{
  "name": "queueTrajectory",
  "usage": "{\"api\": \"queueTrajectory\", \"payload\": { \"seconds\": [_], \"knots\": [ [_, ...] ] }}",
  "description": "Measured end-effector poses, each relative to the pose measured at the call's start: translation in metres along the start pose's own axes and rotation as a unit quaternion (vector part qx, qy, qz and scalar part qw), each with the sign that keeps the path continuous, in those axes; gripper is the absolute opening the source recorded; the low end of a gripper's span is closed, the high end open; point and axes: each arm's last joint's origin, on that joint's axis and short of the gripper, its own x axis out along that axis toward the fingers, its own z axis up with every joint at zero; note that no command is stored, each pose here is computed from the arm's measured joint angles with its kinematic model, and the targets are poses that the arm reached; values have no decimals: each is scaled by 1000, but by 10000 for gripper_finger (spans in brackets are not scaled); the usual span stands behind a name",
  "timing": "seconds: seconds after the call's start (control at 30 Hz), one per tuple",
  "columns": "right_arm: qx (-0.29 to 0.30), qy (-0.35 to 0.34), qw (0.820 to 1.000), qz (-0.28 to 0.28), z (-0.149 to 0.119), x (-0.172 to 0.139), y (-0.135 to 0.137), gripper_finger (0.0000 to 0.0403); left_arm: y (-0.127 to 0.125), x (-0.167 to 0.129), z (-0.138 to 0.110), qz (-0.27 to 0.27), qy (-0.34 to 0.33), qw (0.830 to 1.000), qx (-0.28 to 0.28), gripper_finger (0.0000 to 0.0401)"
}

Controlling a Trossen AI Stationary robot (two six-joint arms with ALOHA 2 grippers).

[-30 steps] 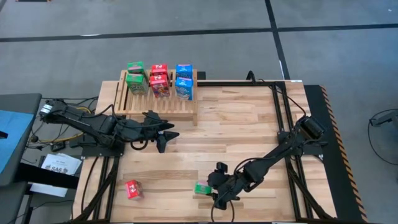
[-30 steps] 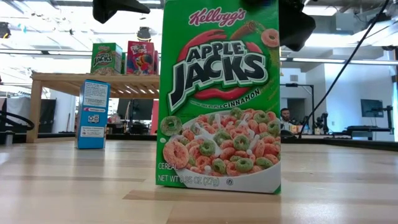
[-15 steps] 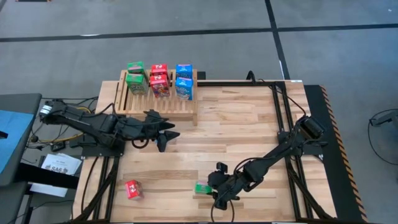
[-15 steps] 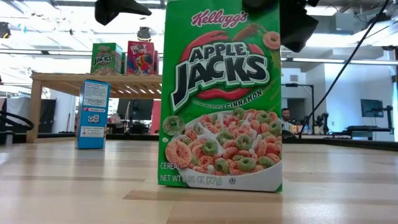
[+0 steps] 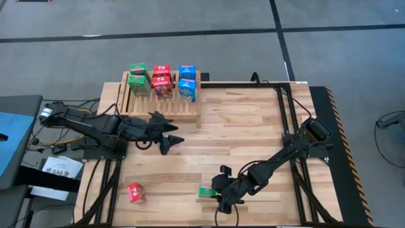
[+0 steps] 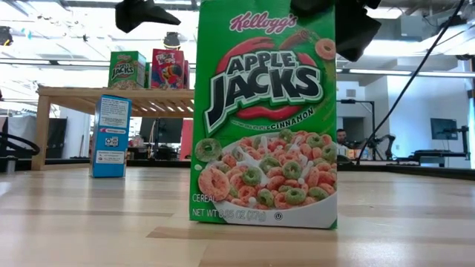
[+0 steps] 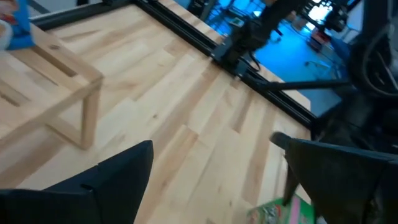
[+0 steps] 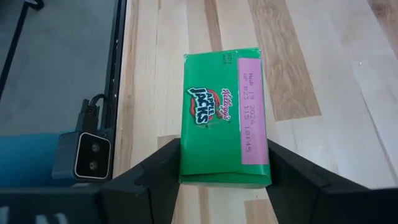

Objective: Stack cereal on shelf
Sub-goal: Put the green cereal box on the shelf aligned with the other green cereal box

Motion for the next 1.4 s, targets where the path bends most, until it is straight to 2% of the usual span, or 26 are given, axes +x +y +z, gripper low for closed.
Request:
{"api": "queueTrajectory", "payload": {
  "seconds": [0.17, 0.5, 0.67, 0.93, 1.13, 1.3, 1.4],
  "knots": [
    [-7, 0, 1000, -1, 1, -1, -1, 228, -7, -1, -7, -16, 13, 1000, 5, 355],
    [-17, -7, 1000, 11, 15, -10, -2, 227, -25, 7, -32, -41, 55, 994, 89, 355],
    [-44, -20, 998, 37, 28, -19, 6, 227, -36, 16, -53, -54, 88, 985, 139, 355],
    [-74, -16, 997, 35, 42, -31, 12, 227, -60, 27, -88, -102, 101, 962, 232, 355],
    [-81, -24, 996, 38, 54, -40, 17, 227, -77, 37, -105, -139, 76, 953, 258, 355],
    [-81, -30, 995, 39, 61, -45, 20, 227, -79, 44, -114, -142, 78, 951, 263, 355],
    [-82, -27, 996, 17, 63, -48, 18, 227, -80, 46, -117, -144, 79, 951, 263, 355]
  ]
}}
